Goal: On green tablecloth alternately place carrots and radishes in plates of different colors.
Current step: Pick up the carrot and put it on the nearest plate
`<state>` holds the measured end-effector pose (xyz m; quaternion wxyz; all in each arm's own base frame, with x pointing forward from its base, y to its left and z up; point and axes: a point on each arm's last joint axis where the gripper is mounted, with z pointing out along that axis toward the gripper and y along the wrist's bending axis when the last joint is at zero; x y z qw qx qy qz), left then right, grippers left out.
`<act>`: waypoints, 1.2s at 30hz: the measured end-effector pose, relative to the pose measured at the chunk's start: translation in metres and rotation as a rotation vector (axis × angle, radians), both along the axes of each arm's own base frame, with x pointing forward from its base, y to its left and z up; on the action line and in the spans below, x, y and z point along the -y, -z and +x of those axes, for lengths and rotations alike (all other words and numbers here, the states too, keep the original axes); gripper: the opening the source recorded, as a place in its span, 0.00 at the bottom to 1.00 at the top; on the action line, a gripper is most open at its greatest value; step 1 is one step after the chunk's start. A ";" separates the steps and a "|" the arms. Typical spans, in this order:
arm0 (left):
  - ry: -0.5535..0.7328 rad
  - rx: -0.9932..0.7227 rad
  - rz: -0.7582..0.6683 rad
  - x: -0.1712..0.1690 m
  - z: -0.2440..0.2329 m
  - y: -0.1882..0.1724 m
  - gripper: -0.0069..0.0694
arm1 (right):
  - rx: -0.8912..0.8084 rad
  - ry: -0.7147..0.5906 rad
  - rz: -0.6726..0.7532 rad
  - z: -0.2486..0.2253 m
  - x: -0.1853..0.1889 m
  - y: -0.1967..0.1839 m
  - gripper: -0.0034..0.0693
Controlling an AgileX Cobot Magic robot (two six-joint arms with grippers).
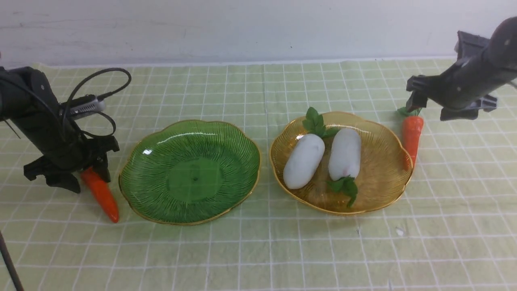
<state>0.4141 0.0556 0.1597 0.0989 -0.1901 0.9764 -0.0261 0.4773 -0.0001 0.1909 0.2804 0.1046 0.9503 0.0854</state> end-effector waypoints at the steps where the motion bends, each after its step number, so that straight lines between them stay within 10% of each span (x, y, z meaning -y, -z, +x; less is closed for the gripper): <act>1: 0.013 -0.006 0.022 -0.002 0.000 -0.002 0.41 | -0.004 0.004 -0.001 0.002 0.000 0.008 0.82; 8: 0.042 0.033 0.150 -0.012 -0.003 -0.070 0.43 | -0.031 0.031 0.014 0.010 0.001 0.044 0.76; 14: 0.223 0.201 0.059 0.030 -0.011 -0.138 0.43 | -0.033 0.053 0.009 0.012 0.006 0.044 0.45; 21: 0.459 0.195 -0.080 0.085 -0.005 -0.123 0.43 | 0.052 0.105 0.035 0.004 0.029 -0.041 0.47; 25: 0.475 0.143 -0.100 0.095 0.011 -0.086 0.43 | 0.155 -0.021 0.152 -0.020 -0.020 -0.122 0.47; 36: 0.484 0.024 -0.140 0.099 0.013 -0.060 0.90 | 0.088 -0.516 0.400 -0.048 -0.204 -0.092 0.47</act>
